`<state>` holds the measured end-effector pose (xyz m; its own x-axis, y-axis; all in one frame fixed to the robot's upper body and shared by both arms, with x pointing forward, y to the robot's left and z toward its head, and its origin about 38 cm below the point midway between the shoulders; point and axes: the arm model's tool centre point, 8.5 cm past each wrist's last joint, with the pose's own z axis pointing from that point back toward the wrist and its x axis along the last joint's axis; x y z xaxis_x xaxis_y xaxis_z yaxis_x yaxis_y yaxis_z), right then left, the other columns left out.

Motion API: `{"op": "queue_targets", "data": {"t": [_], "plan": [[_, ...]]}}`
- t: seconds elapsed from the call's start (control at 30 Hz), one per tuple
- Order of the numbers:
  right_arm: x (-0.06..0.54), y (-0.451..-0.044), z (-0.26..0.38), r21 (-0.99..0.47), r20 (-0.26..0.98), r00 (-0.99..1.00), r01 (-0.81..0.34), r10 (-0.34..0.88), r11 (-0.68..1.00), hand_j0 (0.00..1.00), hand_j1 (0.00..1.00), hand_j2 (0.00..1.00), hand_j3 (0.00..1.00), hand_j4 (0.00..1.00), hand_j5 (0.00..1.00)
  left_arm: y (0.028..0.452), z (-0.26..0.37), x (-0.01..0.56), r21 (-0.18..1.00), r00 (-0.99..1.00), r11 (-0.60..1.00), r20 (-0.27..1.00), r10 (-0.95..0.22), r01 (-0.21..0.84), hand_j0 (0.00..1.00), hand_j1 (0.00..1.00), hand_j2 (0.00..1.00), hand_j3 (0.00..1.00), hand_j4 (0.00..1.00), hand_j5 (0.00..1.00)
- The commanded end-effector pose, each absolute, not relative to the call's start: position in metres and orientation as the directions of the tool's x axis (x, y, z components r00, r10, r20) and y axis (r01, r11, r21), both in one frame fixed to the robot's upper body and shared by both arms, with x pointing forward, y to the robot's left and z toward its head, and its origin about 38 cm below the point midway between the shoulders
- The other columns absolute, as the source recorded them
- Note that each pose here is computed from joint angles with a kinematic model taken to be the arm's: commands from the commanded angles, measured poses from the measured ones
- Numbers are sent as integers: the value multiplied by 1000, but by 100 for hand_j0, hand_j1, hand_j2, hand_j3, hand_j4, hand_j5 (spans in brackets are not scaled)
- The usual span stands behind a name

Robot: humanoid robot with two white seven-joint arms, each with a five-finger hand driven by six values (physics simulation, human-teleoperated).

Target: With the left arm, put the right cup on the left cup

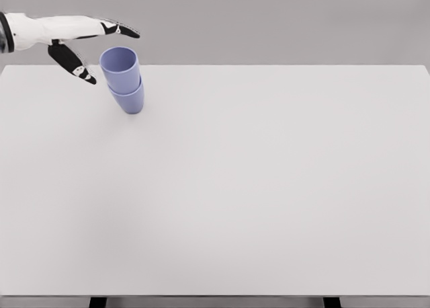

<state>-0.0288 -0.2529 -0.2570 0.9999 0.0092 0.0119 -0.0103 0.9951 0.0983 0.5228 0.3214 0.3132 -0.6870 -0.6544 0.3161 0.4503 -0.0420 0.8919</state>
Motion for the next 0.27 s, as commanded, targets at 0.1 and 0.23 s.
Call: {"op": "queue_targets", "data": {"t": [0.1, 0.23], "plan": [[-29, -253, -257, 100, 12, 1000, -11, 9, 995, 100, 100, 100, 100, 100, 100, 318, 364, 423, 924, -827, 9, 346, -443, 382, 100, 100, 100, 100, 100, 100], [-29, -253, -257, 98, 12, 1000, -11, 9, 995, 100, 100, 100, 100, 100, 100, 322, 338, 389, 907, -823, 51, 402, -401, 418, 100, 100, 100, 100, 100, 100]]}}
